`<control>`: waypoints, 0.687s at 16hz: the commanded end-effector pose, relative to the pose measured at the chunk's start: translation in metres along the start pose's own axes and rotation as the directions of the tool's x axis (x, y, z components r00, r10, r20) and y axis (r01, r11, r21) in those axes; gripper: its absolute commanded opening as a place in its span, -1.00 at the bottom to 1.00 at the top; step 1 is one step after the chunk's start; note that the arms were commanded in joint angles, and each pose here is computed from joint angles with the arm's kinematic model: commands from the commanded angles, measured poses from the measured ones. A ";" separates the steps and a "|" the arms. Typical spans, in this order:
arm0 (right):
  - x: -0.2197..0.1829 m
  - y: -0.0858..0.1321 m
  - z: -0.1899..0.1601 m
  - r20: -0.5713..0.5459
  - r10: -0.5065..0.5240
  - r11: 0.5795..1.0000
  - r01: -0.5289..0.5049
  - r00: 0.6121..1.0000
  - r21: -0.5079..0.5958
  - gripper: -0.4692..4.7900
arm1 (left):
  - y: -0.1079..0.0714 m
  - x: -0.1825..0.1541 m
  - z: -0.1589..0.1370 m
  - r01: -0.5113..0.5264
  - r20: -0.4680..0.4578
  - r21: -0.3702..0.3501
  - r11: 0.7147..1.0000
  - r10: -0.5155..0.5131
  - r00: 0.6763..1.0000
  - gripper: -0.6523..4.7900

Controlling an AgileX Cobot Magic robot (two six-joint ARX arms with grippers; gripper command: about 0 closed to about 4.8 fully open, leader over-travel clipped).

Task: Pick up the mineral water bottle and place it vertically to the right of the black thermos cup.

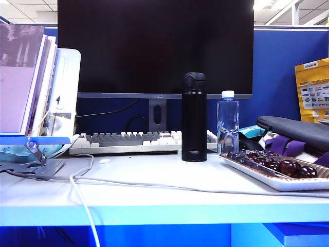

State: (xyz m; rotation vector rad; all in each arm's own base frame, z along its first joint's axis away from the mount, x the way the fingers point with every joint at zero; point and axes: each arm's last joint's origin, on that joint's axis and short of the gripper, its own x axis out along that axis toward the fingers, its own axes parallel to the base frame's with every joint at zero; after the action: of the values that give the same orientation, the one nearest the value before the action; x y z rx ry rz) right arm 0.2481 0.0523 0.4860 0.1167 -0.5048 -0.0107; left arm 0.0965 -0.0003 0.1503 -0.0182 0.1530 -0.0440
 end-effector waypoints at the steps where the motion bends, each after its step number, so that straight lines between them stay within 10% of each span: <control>1: -0.066 -0.017 0.072 0.005 0.001 1.000 -0.001 1.000 -0.019 -0.82 | 0.000 0.000 -0.001 0.004 -0.007 0.004 1.000 -0.004 1.000 -0.77; 7: -0.207 -0.053 0.142 0.005 0.002 1.000 -0.002 1.000 -0.018 -0.82 | 0.000 0.000 -0.001 0.005 -0.007 0.004 1.000 -0.004 1.000 -0.77; 11: -0.264 -0.067 0.130 -0.194 -0.008 0.998 -0.006 0.981 -0.068 -0.82 | 0.000 0.000 -0.001 0.004 -0.007 0.004 1.000 -0.004 1.000 -0.77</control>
State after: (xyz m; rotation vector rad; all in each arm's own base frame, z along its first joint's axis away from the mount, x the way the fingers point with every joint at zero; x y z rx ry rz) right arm -0.0458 -0.0182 0.4763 0.0788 -0.4217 -0.0131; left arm 0.0965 -0.0003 0.1503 -0.0182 0.1533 -0.0440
